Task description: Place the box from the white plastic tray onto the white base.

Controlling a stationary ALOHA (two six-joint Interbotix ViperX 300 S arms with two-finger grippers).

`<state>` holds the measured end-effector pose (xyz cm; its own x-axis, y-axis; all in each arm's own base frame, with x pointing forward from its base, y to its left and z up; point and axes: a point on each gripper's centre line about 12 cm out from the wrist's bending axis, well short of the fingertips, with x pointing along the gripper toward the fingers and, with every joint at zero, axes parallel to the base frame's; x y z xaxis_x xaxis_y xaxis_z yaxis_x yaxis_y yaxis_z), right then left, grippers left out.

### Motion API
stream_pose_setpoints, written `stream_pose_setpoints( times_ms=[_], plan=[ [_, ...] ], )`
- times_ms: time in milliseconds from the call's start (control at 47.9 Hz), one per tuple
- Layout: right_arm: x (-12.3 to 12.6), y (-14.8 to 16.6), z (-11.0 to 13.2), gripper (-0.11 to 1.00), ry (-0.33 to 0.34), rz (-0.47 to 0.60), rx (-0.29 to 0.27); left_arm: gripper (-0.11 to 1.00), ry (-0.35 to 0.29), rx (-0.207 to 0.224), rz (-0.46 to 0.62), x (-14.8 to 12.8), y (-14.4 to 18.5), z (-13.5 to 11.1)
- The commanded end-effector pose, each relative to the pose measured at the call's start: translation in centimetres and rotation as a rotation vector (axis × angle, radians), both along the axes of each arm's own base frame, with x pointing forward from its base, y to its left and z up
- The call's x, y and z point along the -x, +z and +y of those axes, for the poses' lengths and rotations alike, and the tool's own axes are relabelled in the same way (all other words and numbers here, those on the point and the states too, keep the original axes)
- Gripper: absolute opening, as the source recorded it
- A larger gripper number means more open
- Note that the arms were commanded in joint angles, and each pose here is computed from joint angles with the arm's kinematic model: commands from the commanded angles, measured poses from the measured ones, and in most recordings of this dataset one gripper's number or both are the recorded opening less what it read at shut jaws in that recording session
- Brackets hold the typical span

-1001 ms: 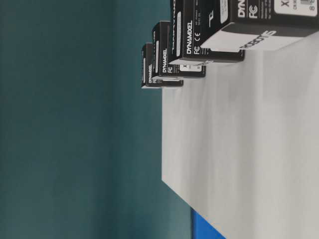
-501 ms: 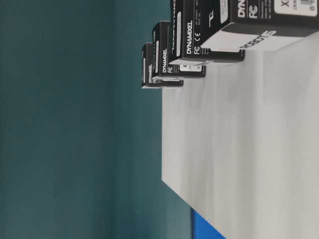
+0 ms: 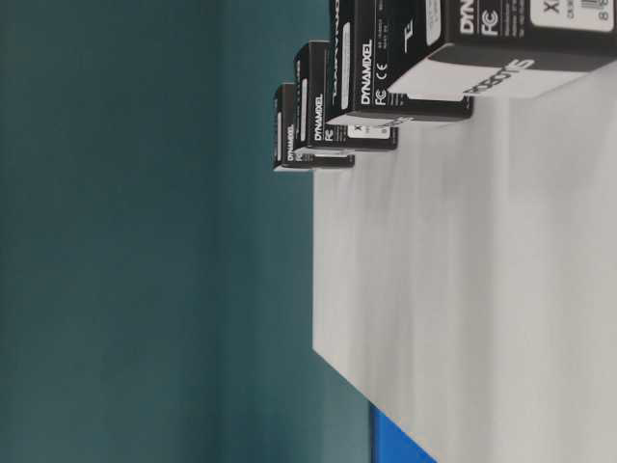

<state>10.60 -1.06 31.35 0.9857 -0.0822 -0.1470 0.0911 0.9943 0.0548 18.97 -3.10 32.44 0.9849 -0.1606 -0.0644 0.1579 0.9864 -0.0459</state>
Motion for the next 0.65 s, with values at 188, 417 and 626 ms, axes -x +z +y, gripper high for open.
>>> stream_pose_setpoints(
  times_ms=[188,417,626],
  plan=[
    [-0.02,0.31,0.07,0.99,0.005,-0.013,-0.008,-0.07,-0.002,0.003,-0.026,-0.17,0.94,-0.06],
    [-0.04,0.25,0.1,0.99,0.006,-0.011,-0.014,-0.07,-0.002,0.001,-0.023,-0.2,0.85,-0.06],
    [-0.08,0.08,0.12,0.99,0.007,-0.008,-0.014,-0.07,-0.002,0.002,-0.023,-0.2,0.85,-0.06]
  ],
)
